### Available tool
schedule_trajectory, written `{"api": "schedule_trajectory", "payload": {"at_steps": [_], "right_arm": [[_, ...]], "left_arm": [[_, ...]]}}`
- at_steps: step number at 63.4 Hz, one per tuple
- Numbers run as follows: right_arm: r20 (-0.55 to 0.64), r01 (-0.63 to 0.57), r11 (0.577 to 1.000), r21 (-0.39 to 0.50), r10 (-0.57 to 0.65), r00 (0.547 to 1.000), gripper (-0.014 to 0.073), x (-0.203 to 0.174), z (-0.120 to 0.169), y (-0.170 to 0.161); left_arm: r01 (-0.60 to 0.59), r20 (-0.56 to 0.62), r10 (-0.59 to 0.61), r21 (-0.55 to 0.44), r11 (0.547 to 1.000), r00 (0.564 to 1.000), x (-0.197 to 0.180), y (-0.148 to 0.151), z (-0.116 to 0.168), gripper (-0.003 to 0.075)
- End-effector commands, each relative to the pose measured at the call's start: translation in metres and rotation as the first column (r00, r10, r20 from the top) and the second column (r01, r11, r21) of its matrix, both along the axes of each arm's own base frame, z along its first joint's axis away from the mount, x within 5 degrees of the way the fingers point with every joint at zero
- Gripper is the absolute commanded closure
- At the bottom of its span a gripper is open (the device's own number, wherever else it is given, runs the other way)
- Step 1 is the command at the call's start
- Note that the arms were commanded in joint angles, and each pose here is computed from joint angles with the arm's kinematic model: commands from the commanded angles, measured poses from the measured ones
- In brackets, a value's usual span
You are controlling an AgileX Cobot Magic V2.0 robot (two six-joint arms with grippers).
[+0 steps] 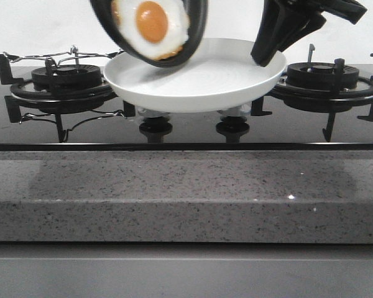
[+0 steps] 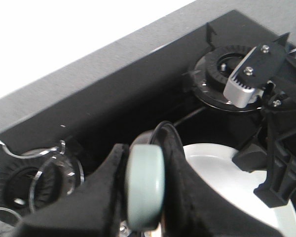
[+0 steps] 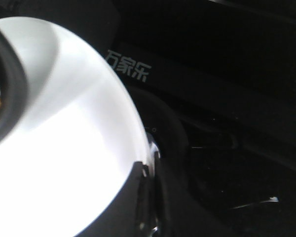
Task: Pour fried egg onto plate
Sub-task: 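Tilt the pan over the plate with the left gripper, sliding the egg out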
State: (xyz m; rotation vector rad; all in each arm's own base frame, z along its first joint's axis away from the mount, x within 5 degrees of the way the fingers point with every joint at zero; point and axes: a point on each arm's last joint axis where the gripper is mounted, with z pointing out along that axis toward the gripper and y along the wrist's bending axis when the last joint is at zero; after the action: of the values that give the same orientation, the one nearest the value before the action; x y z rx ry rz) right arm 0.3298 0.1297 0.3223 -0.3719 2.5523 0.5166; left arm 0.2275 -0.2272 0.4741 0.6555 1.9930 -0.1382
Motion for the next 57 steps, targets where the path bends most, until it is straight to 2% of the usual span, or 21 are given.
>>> {"api": "schedule_trajectory", "payload": {"at_steps": [1,17,38,50,57], "right_arm": [[0.102,0.010,0.998,0.058,-0.016,0.995,0.0712,-0.006,0.028,-0.002],[0.102,0.010,0.998,0.058,-0.016,0.995,0.0712,-0.006,0.028,-0.002],[0.102,0.010,0.998,0.058,-0.016,0.995,0.0712,-0.006,0.028,-0.002],[0.102,0.010,0.998,0.058,-0.016,0.995,0.0712,-0.006,0.028,-0.002],[0.102,0.010,0.998,0.058,-0.016,0.995,0.0712,-0.006,0.028,-0.002]], "left_arm": [[0.016,0.173,-0.003,-0.072,0.997,0.985,-0.018,0.009,0.036,0.0741],[0.015,0.195,-0.013,-0.009,1.000,0.981,-0.028,-0.004,0.033,0.0741],[-0.067,0.268,0.028,0.135,0.989,0.963,-0.031,-0.032,0.030,0.0741],[-0.100,0.256,0.071,0.104,0.990,0.964,-0.031,-0.024,0.036,0.0741],[-0.103,0.223,0.100,0.003,0.995,0.970,-0.034,-0.001,0.050,0.0740]]}}
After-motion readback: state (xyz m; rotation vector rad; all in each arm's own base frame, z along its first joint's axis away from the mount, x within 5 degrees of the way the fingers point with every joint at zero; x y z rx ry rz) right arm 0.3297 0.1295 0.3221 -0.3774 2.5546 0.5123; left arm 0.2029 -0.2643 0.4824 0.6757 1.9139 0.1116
